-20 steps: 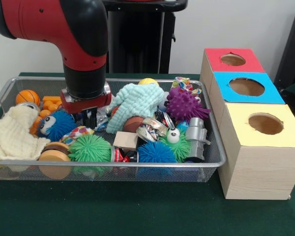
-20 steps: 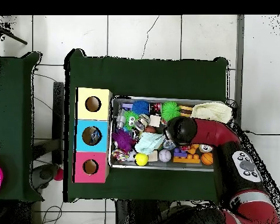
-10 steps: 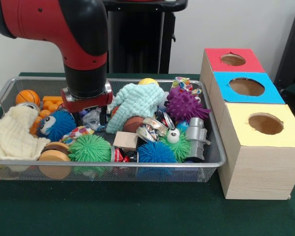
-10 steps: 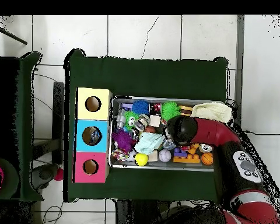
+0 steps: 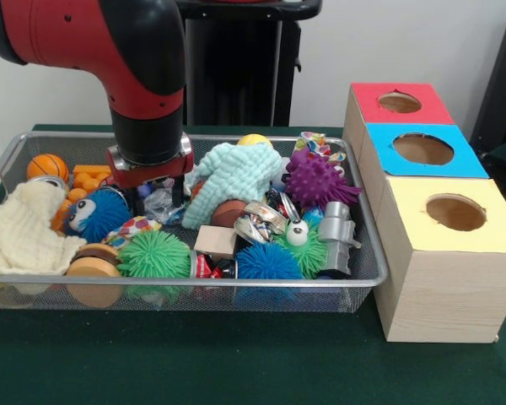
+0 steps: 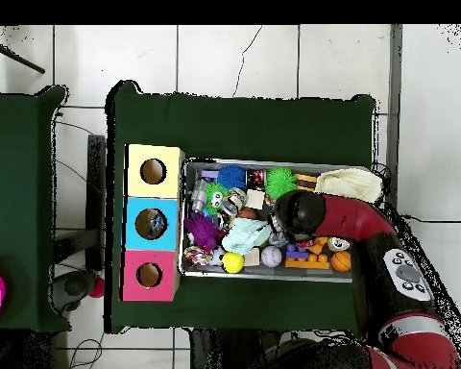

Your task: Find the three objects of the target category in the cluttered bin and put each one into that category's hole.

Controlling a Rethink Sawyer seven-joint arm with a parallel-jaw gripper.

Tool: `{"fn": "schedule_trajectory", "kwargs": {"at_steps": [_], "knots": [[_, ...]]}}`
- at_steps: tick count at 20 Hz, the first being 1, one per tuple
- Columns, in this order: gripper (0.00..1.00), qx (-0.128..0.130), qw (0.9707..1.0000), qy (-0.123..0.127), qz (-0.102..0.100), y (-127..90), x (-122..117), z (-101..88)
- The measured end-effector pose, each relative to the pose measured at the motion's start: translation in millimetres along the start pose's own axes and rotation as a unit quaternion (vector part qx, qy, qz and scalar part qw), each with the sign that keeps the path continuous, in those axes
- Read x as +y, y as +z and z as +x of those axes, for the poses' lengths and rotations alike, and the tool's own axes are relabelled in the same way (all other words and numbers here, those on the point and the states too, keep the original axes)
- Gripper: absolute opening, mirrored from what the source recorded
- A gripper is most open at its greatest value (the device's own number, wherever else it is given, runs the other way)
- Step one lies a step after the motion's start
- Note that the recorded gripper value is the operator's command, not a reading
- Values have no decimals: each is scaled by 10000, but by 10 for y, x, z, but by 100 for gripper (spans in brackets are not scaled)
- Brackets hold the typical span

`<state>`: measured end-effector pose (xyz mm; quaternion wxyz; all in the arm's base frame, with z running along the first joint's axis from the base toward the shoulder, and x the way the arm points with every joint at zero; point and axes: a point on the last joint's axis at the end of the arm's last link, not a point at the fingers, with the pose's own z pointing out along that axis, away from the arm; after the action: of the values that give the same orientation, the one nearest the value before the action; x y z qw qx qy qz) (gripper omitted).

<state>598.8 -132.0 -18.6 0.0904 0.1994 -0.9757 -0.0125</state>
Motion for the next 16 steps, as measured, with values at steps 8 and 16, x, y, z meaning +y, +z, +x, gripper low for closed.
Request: {"fn": "schedule_trajectory", "kwargs": {"at_steps": [8,16], "knots": [[100,95,9999,24,-121,155,35,72],[100,169,9997,50,-195,252,52,137]]}}
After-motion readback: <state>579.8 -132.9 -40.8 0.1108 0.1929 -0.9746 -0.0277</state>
